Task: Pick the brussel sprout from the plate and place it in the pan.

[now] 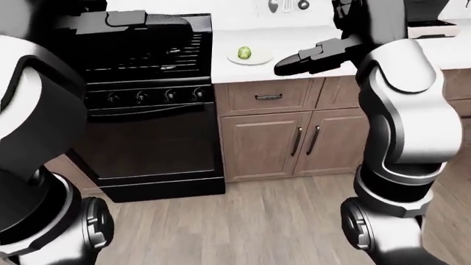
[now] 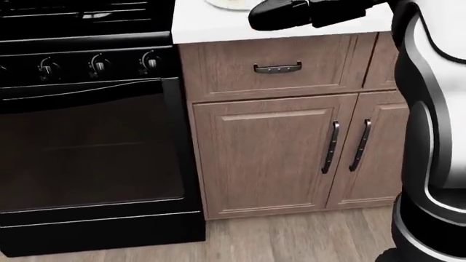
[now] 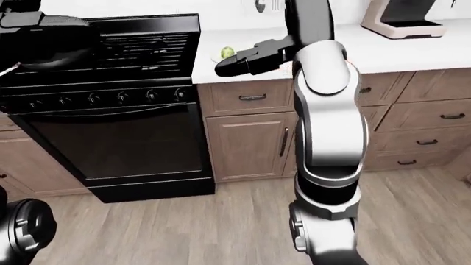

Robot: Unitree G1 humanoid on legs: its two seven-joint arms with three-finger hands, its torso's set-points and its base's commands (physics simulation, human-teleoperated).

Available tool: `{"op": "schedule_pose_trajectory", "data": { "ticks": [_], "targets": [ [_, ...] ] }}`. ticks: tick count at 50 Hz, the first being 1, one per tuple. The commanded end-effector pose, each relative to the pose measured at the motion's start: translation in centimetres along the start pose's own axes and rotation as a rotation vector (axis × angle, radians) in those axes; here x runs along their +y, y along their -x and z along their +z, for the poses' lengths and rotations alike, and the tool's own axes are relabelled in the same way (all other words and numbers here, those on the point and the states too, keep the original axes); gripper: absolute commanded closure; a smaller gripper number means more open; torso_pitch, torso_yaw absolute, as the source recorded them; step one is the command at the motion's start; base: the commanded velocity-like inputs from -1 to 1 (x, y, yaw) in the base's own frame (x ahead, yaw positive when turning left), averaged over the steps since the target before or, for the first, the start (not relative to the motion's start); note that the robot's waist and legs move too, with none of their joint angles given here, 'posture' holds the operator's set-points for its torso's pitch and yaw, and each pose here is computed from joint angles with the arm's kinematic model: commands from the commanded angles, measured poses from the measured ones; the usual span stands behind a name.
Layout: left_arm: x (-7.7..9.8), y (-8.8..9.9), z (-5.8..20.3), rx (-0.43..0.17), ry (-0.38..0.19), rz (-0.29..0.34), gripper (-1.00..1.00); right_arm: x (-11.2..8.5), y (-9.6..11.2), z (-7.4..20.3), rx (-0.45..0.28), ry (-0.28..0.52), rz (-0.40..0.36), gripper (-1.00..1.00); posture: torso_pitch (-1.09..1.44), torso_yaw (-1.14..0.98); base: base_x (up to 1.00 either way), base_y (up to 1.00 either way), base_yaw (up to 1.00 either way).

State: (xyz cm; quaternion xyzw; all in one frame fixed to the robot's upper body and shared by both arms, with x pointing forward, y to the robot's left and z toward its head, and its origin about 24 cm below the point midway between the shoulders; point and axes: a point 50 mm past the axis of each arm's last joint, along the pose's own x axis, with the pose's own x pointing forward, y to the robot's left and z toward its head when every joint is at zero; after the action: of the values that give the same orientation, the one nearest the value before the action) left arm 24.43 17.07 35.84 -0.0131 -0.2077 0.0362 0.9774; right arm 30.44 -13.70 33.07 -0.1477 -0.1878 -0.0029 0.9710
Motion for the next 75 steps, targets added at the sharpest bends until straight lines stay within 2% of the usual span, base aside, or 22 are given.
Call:
{"op": "schedule_pose_trajectory", "data": {
  "ticks": [1,75],
  "targets": [
    [-0.23,0.01,0.98,-0.048,0.015,-0.013,-1.0,-1.02,0.12,1.34,-0.068,0.005,-0.051,-1.0,0.0,0.0,0.37,0.0,0.0],
    [-0.51,0.09,1.01,-0.054,0.016,-0.022,-1.0,-0.3,-0.08,0.93,-0.063,0.03,-0.029,-1.0,0.0,0.0,0.29,0.0,0.0]
  ]
}}
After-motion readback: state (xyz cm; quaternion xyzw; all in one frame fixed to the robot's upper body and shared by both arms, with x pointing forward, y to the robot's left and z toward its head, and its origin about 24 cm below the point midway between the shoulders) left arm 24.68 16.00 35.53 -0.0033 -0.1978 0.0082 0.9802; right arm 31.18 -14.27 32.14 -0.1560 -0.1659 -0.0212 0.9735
